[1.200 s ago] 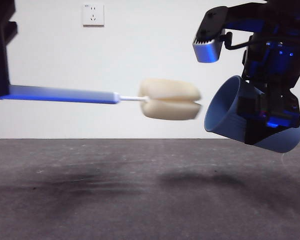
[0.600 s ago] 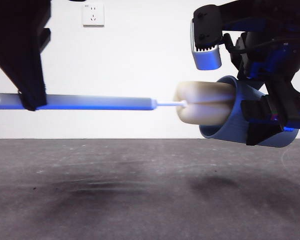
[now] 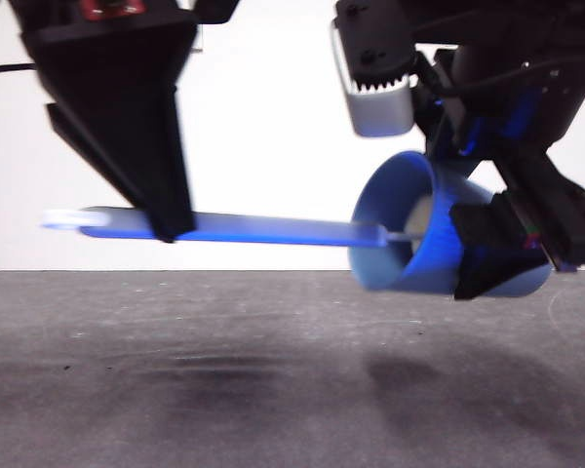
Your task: Pick up the cup brush,pick up the cup,insert the brush into the cup,clean the cup,put the cup brush back,put the cup back to the fixed position on the table
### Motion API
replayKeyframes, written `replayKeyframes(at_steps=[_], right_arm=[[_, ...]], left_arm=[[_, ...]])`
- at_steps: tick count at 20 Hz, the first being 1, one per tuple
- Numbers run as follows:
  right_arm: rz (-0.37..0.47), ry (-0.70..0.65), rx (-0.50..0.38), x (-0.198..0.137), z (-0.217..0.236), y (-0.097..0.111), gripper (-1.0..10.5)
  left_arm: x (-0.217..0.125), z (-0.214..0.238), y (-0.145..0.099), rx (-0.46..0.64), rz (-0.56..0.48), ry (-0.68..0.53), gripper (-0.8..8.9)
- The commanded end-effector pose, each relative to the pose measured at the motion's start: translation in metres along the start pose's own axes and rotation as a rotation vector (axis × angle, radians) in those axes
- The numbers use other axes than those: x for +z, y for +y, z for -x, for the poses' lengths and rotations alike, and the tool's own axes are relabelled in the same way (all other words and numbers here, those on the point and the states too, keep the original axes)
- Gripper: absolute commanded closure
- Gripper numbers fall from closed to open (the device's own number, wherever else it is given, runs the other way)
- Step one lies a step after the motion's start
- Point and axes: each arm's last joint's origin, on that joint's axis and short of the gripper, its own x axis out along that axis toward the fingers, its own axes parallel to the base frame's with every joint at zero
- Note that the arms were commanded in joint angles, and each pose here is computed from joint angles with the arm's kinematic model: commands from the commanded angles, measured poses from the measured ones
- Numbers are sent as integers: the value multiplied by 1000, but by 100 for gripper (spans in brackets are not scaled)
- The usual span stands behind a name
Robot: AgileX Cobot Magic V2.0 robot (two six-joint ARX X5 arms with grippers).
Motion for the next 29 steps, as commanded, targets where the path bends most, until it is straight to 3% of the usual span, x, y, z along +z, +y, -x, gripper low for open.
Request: replayKeyframes(at_steps=[1, 7, 12, 18, 29], right_arm=[[31, -19, 13, 9, -2, 5, 960], [36, -10, 21, 12, -5, 8, 960], [11, 115, -21, -1, -12, 2, 959], [-50, 173, -21, -15, -20, -7, 959], [-41, 132, -31, -8, -17, -5, 959]], left_arm=[[5, -3, -4, -22, 2, -44, 822], [3, -4, -5, 5, 19, -20, 822], [-9, -1, -3, 102, 33, 111, 822], [-20, 11, -6, 115, 34, 167, 822], [-9, 10, -6, 68, 15, 37, 823]])
